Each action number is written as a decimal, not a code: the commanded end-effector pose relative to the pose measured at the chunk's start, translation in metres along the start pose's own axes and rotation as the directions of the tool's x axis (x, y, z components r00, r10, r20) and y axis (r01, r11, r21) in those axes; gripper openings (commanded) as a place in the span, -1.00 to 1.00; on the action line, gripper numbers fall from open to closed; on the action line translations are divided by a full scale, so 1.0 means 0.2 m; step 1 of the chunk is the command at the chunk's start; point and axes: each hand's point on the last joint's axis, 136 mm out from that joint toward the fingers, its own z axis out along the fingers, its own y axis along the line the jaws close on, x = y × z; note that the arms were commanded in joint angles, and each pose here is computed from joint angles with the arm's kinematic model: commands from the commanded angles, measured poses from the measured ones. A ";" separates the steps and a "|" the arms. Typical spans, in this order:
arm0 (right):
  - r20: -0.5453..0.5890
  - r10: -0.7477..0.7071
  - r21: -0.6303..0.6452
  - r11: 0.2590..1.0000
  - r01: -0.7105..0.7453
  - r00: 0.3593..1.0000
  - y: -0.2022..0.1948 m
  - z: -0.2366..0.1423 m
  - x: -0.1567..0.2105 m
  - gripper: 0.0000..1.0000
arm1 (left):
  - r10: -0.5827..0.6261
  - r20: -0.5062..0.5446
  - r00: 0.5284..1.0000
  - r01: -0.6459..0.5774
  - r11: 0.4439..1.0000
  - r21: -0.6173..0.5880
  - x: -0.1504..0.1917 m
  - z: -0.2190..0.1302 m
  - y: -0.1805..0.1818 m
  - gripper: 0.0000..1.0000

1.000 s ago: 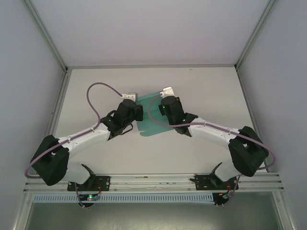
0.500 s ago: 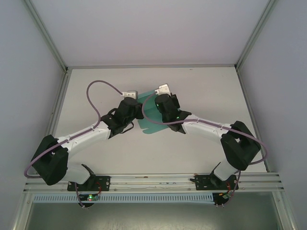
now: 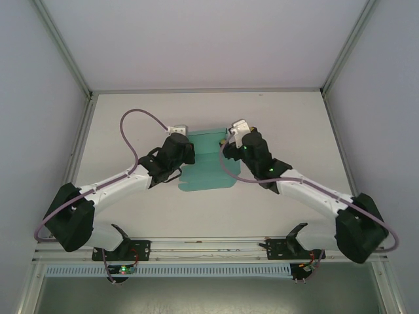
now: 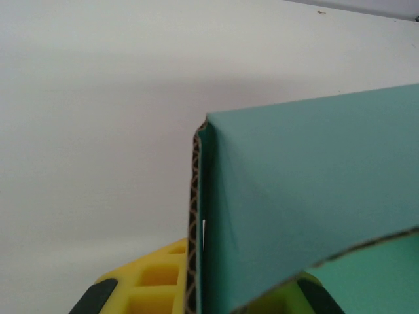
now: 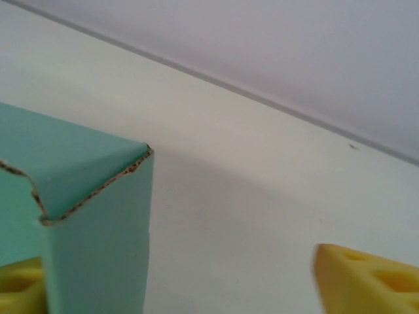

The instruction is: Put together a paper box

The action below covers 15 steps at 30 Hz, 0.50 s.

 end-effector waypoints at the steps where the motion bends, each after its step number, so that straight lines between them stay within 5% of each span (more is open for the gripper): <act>1: 0.051 0.044 -0.136 0.990 -0.037 0.998 0.08 -0.09 -0.04 0.97 | 0.019 0.008 1.000 -0.019 0.998 -0.057 -0.01 0.03 0.09 -1.00; 8: 0.100 0.118 -0.094 0.990 -0.109 0.988 -0.02 -0.22 -0.04 0.97 | 0.064 0.011 0.998 -0.064 0.998 -0.001 -0.01 0.02 0.05 -1.00; 15: 0.089 0.306 0.012 0.951 -0.309 0.948 -0.22 -0.34 0.00 0.97 | 0.343 -0.099 0.934 -0.334 0.937 0.098 0.03 0.04 -0.05 -1.00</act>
